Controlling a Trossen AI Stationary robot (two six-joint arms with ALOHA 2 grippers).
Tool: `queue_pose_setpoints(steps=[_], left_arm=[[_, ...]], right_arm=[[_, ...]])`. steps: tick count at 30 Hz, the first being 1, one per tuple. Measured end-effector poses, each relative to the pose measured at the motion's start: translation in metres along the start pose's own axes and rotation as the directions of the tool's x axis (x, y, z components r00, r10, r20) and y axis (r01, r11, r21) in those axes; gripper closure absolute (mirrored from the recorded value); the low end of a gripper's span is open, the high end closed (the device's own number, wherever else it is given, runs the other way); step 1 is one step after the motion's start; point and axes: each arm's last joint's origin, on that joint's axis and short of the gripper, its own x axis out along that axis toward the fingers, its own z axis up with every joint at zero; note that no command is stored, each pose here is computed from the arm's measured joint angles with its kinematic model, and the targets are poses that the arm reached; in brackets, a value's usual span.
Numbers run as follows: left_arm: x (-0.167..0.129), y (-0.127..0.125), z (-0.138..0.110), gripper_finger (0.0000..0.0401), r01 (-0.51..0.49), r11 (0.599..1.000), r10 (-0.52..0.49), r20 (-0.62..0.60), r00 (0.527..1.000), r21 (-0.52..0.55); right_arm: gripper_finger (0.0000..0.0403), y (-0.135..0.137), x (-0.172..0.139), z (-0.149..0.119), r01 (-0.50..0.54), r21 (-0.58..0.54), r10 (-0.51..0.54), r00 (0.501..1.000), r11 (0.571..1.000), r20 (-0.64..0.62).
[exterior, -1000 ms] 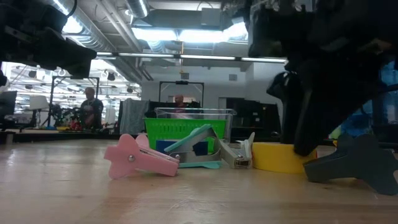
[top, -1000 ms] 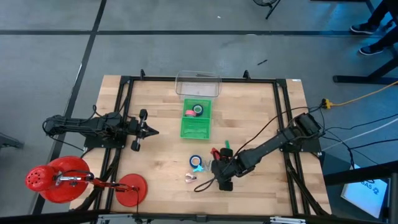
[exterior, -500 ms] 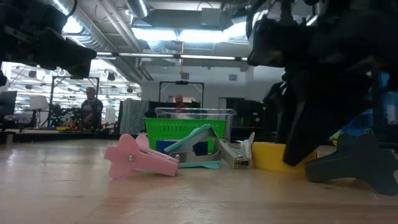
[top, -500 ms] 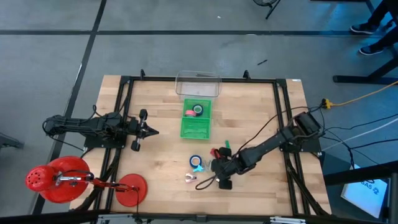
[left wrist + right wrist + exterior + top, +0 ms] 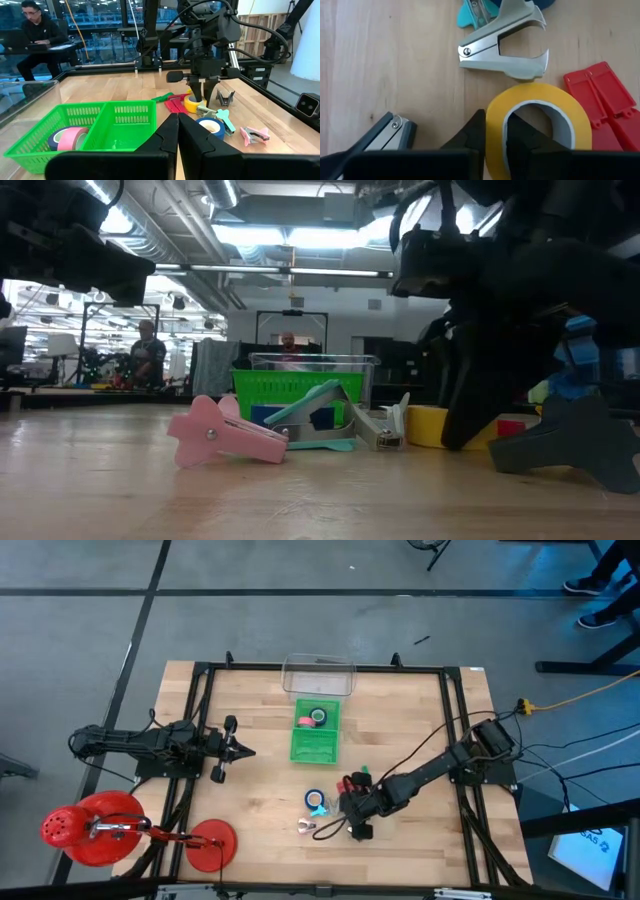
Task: Pick and place Stapler, Stapler remover, tape
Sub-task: Put the yellow tape into the top green bin
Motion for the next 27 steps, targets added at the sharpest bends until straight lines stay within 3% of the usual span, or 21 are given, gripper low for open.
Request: queue_pose_setpoints(steps=[9, 16, 27], left_arm=[[0.000, 0.000, 0.000, 0.0394, 0.000, 1.000, 0.000, 0.000, 1.000, 0.000], [0.000, 0.000, 0.000, 0.0397, 0.000, 1.000, 0.000, 0.000, 1.000, 0.000], [0.000, 0.000, 0.000, 0.0395, 0.000, 1.000, 0.000, 0.000, 1.000, 0.000]], right_arm=[[0.0357, 0.028, -0.023, 0.025, -0.139, -0.120, 0.141, 0.990, 0.983, 0.008], [0.0357, 0.048, -0.058, 0.067, -0.173, -0.214, 0.208, 0.966, 0.961, 0.152], [0.0358, 0.061, -0.119, 0.122, -0.152, -0.371, 0.296, 0.881, 0.916, 0.368]])
